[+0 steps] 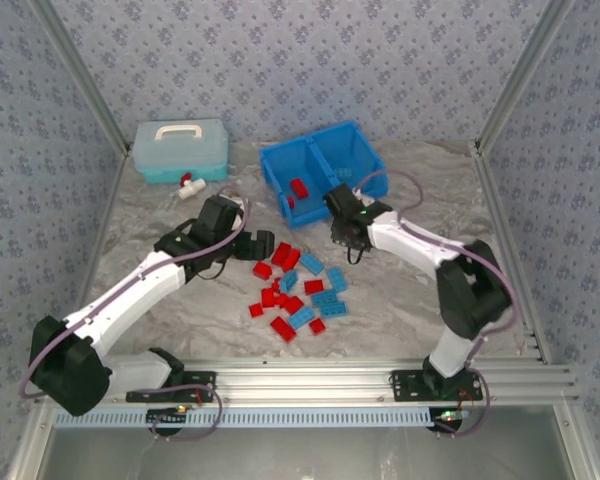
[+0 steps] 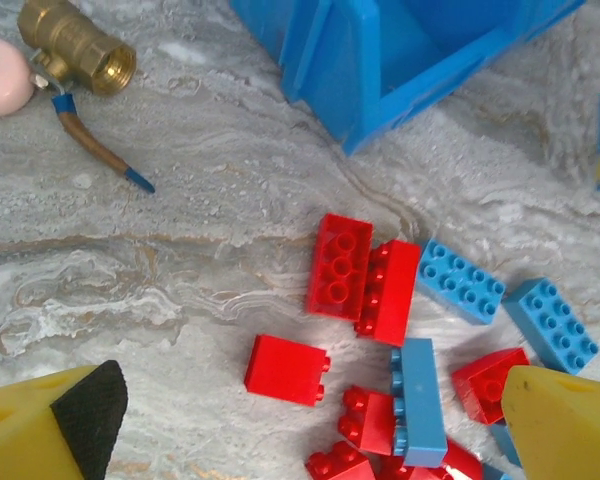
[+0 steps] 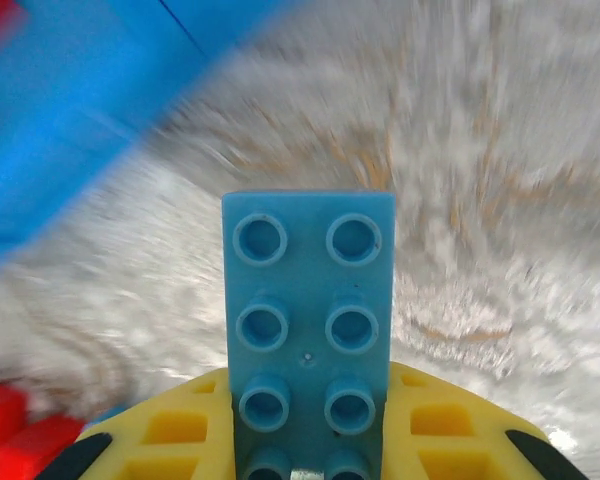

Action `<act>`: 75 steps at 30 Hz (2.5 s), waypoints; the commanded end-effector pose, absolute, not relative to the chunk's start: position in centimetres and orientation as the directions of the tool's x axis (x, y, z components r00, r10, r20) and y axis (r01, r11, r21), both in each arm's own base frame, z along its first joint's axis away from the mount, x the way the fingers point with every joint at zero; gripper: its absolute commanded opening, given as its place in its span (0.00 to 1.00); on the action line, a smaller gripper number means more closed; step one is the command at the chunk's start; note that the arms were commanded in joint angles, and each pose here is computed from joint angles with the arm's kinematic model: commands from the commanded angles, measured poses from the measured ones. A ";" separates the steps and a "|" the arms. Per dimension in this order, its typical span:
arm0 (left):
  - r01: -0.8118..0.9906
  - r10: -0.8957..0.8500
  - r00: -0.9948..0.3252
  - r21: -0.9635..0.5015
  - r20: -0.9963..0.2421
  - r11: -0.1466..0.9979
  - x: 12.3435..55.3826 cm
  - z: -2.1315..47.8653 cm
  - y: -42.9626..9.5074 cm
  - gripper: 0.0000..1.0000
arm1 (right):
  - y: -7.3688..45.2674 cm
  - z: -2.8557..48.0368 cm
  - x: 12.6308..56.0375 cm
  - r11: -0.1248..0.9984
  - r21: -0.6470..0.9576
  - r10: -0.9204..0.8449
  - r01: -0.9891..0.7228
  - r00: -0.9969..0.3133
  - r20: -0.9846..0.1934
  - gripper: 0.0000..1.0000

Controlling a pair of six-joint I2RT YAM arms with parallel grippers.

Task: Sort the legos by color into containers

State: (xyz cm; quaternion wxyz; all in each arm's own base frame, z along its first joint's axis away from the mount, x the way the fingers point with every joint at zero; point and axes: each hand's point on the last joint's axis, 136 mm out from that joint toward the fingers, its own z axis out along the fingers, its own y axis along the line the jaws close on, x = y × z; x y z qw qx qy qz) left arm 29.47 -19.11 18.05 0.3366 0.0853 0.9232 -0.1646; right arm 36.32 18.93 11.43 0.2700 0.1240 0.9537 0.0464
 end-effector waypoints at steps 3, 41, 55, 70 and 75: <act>0.336 0.002 -0.676 -0.305 -0.737 0.891 29.6 21.4 -20.0 0.99 | 18.5 20.6 41.8 0.994 -0.009 -0.083 -0.112 -0.678 -0.730 0.19; 0.185 0.008 -0.808 -0.242 -0.589 0.952 29.4 15.4 -18.4 0.92 | 17.3 25.1 52.8 0.963 0.219 0.040 -0.159 -0.717 -0.696 0.56; 0.320 0.219 -0.889 -0.205 -0.401 0.925 30.5 5.7 -21.2 0.75 | 17.8 22.4 41.2 0.931 0.280 0.007 -0.234 -0.756 -0.654 0.76; 0.290 0.206 -0.914 -0.207 -0.349 0.934 30.1 3.3 -21.0 0.47 | 17.5 20.8 41.0 0.939 0.281 0.024 -0.199 -0.777 -0.629 0.76; 0.251 0.155 -0.922 -0.243 -0.355 0.937 29.8 4.3 -21.0 0.36 | 17.5 21.1 40.8 0.939 0.285 0.031 -0.193 -0.777 -0.629 0.77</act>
